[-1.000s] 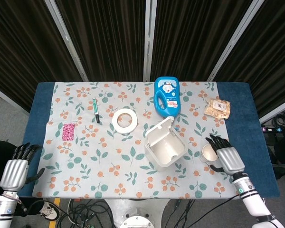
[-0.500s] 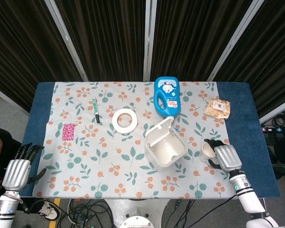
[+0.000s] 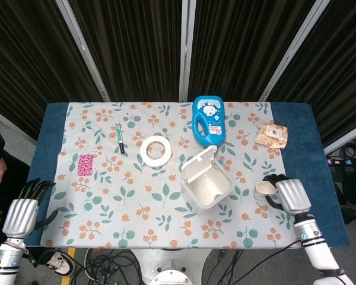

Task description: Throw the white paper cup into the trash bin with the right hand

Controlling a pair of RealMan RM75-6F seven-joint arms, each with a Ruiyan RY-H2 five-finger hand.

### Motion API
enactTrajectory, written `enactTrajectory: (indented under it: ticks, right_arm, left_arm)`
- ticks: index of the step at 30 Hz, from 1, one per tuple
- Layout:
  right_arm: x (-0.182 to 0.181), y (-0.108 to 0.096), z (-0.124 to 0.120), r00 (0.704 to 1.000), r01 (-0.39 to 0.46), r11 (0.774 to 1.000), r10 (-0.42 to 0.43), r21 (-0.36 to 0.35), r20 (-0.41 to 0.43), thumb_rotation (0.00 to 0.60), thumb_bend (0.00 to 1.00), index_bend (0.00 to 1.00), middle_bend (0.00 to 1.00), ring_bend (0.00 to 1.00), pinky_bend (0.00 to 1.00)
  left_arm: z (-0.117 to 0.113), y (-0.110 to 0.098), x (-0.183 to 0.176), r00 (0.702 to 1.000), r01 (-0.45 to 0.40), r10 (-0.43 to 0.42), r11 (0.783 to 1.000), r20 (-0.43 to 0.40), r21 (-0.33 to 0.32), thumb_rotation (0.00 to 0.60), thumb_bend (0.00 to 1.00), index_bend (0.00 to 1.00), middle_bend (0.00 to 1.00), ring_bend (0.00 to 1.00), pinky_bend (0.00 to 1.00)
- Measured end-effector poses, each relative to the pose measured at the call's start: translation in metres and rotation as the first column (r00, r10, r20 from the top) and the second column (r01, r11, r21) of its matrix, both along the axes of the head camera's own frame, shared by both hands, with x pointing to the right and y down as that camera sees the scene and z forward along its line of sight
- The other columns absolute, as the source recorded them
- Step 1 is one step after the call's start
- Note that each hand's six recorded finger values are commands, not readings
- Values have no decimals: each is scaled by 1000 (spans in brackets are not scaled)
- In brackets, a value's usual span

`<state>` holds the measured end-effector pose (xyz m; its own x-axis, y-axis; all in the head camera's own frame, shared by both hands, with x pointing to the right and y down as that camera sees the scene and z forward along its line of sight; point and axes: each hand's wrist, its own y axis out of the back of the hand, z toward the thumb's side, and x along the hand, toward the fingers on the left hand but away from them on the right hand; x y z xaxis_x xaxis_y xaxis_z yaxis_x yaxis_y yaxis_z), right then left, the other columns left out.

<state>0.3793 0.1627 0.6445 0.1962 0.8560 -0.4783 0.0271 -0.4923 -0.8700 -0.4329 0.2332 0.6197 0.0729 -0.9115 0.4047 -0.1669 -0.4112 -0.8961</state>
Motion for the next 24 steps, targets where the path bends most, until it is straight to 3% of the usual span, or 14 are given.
enactTrajectory:
  ticks: [7, 14, 17, 22, 24]
  right_arm:
    - [-7, -22, -58, 996, 0, 986, -15, 165, 91, 600, 238, 415, 404, 386, 601]
    - [-49, -43, -118, 966, 62, 956, -130, 287, 224, 600, 235, 415, 403, 385, 601]
    - [-72, -49, -126, 951, 113, 947, -191, 301, 243, 600, 232, 415, 402, 384, 596]
    - [-106, -51, -116, 923, 182, 946, -258, 267, 284, 600, 213, 385, 393, 369, 538]
    - [-120, -50, -108, 913, 214, 945, -284, 247, 294, 600, 186, 279, 309, 244, 419]
  left_arm:
    - [-2, -2, 2, 1000, -5, 5, 1000, -1, 7, 600, 238, 203, 182, 81, 114]
    - [-1, -2, 4, 1000, -6, 6, 1000, -2, 7, 600, 237, 203, 182, 82, 114]
    - [-1, -2, 3, 1000, -3, 3, 1000, -1, 7, 600, 238, 203, 182, 82, 114]
    - [3, -1, -1, 1000, 9, -9, 1000, 0, -5, 600, 238, 203, 182, 81, 114]
    - [3, 0, -2, 1000, 12, -12, 1000, -1, -5, 600, 238, 203, 182, 82, 114]
